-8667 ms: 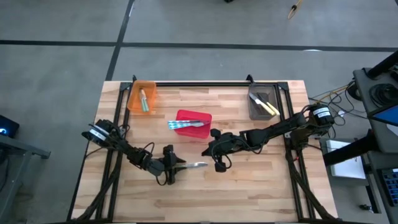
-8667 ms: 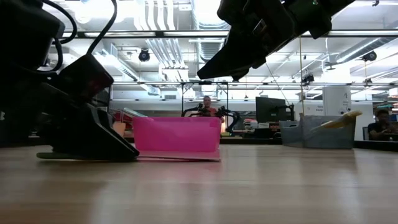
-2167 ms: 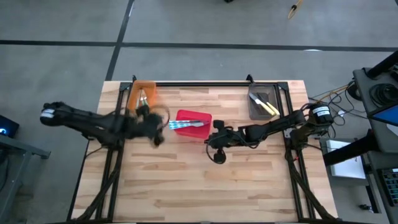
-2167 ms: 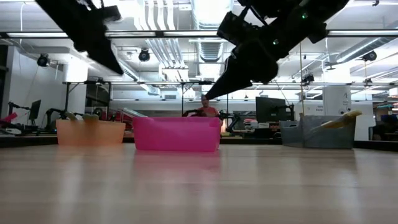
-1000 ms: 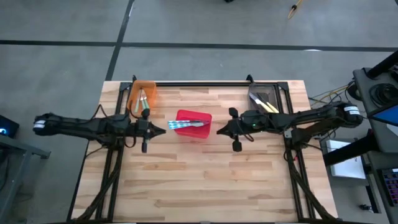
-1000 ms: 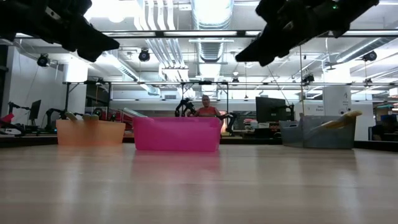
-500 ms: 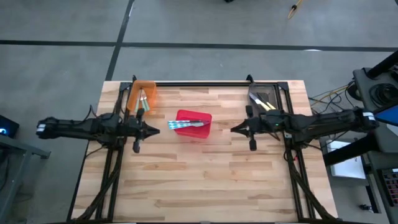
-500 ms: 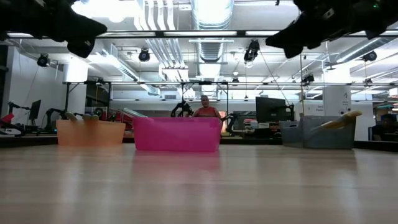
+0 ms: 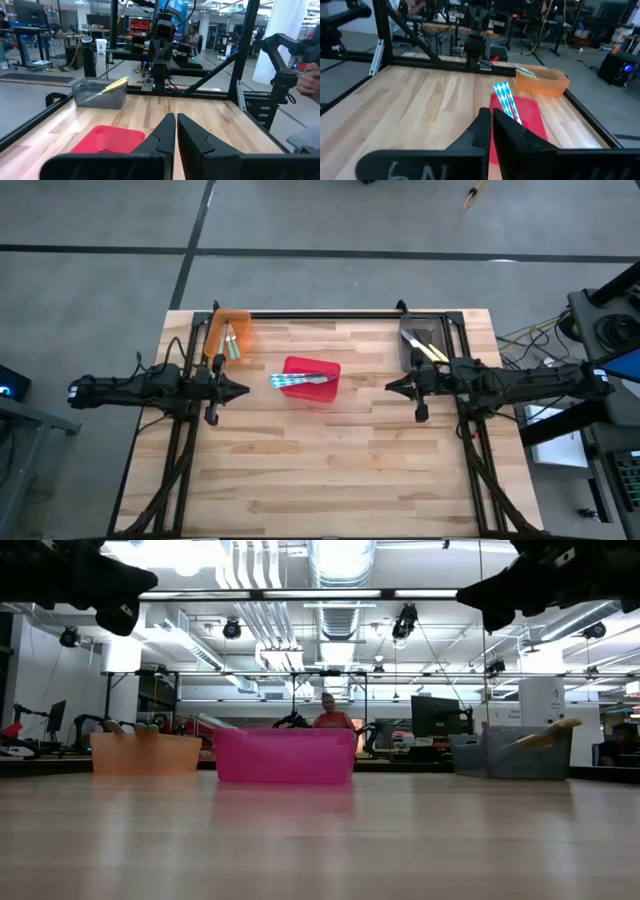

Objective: Sort silverware by color (type)
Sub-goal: Return to Home Position

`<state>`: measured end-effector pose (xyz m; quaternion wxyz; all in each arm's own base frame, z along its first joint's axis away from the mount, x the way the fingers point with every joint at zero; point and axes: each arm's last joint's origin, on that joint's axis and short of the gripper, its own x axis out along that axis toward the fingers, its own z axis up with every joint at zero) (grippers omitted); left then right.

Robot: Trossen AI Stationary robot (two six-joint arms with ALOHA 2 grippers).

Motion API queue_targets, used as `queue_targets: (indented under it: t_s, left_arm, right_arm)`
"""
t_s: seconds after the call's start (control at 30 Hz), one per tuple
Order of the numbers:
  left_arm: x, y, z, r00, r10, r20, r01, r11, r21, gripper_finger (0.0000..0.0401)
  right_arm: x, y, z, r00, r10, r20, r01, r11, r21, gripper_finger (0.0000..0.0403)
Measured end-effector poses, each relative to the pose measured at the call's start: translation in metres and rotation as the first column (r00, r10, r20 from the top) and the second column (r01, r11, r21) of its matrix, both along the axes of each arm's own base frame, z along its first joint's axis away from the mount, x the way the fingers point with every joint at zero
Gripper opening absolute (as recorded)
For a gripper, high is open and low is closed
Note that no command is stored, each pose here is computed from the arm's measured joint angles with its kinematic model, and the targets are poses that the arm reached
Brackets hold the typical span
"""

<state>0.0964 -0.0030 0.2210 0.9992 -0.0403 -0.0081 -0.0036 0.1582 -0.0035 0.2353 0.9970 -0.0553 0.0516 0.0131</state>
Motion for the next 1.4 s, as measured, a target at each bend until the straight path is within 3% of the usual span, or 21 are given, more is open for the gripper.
queue_targets:
  t_s: [0.23, 0.4, 0.93, 1.2, 1.4]
  left_arm:
    - [-0.004, 0.000, -0.020, 1.000, -0.002, 0.012, 0.003, 0.999, -0.037, 0.0000]
    - [-0.005, 0.000, -0.033, 1.000, -0.003, 0.017, 0.004, 0.998, -0.065, 0.0000]
    - [-0.003, -0.002, -0.043, 0.997, -0.079, 0.004, 0.079, 0.994, -0.075, 0.0000]
    - [0.001, -0.005, -0.051, 0.986, -0.168, 0.024, 0.168, 0.986, -0.020, 0.0000]
    - [0.000, -0.005, -0.050, 0.984, -0.177, 0.033, 0.177, 0.984, 0.000, 0.0000]
  right_arm:
    - [-0.014, 0.000, -0.002, 0.998, -0.012, 0.067, 0.012, 1.000, 0.008, 0.0009]
    - [-0.027, -0.002, -0.005, 0.988, -0.098, 0.119, 0.097, 0.995, 0.009, 0.0009]
    - [-0.055, -0.005, -0.020, 0.937, -0.234, 0.261, 0.227, 0.972, 0.056, 0.0009]
    - [-0.063, -0.009, -0.048, 0.882, -0.375, 0.286, 0.356, 0.927, 0.119, 0.0009]
    - [-0.067, -0.015, -0.057, 0.792, -0.574, 0.210, 0.541, 0.818, 0.197, 0.0009]
